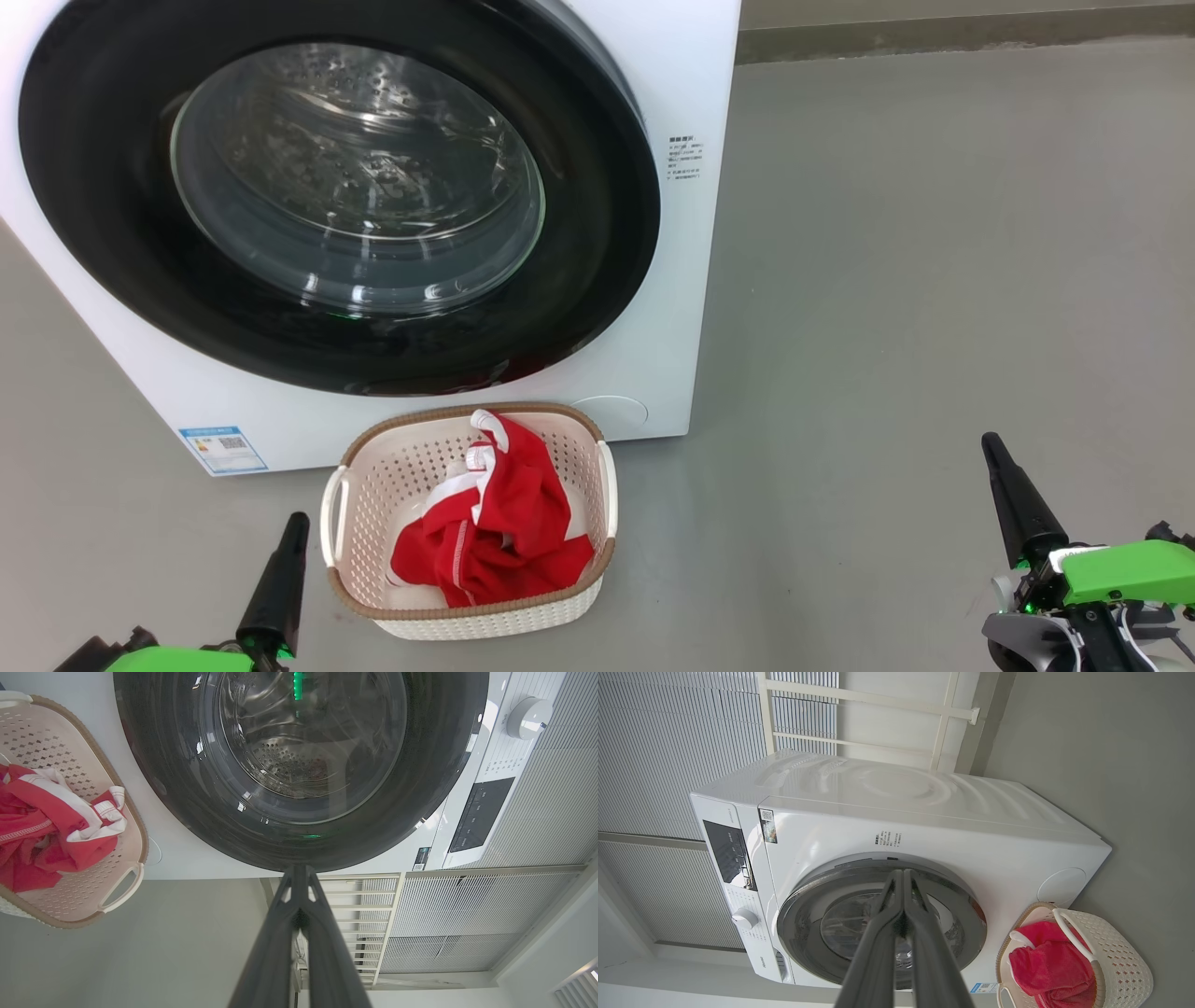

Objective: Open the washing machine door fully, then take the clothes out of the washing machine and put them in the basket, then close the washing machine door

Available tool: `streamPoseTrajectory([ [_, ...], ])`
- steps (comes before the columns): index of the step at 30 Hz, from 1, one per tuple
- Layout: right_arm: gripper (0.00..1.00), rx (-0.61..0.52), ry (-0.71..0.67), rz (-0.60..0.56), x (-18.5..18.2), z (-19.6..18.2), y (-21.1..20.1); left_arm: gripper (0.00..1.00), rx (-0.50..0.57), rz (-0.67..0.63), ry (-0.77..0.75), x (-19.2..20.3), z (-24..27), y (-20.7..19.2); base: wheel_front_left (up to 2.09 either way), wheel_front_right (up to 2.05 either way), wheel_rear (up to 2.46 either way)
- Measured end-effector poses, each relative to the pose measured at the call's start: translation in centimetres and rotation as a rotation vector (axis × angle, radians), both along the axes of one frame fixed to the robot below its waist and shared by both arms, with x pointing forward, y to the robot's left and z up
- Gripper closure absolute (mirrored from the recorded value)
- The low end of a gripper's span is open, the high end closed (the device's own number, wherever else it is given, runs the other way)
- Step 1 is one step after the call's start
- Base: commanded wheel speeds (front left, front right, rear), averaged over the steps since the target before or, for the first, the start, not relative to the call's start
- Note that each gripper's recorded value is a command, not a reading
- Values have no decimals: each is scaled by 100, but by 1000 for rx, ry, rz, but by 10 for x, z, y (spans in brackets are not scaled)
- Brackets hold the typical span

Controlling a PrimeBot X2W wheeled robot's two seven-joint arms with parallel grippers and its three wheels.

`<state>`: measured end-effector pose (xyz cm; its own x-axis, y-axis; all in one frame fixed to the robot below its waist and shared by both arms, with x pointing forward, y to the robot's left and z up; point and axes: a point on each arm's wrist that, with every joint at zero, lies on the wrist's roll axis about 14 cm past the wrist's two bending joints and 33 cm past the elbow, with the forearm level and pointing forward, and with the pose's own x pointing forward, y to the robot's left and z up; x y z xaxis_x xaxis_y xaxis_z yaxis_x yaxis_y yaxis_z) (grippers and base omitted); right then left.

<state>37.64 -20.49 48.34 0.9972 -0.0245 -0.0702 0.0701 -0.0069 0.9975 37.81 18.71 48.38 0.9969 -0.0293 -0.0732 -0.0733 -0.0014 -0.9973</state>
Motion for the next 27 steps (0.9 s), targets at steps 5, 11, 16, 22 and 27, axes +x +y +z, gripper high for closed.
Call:
streamPoseTrajectory([
  [5,100,0,0,0,0,0,0,100,0,0,0,0,0,0,0,0,0],
  [11,100,0,0,0,0,0,0,100,0,0,0,0,0,0,0,0,0],
  [16,100,0,0,0,0,0,0,100,0,0,0,0,0,0,0,0,0],
  [22,100,0,0,0,0,0,0,100,0,0,0,0,0,0,0,0,0],
  [27,100,0,0,0,0,0,0,100,0,0,0,0,0,0,0,0,0],
])
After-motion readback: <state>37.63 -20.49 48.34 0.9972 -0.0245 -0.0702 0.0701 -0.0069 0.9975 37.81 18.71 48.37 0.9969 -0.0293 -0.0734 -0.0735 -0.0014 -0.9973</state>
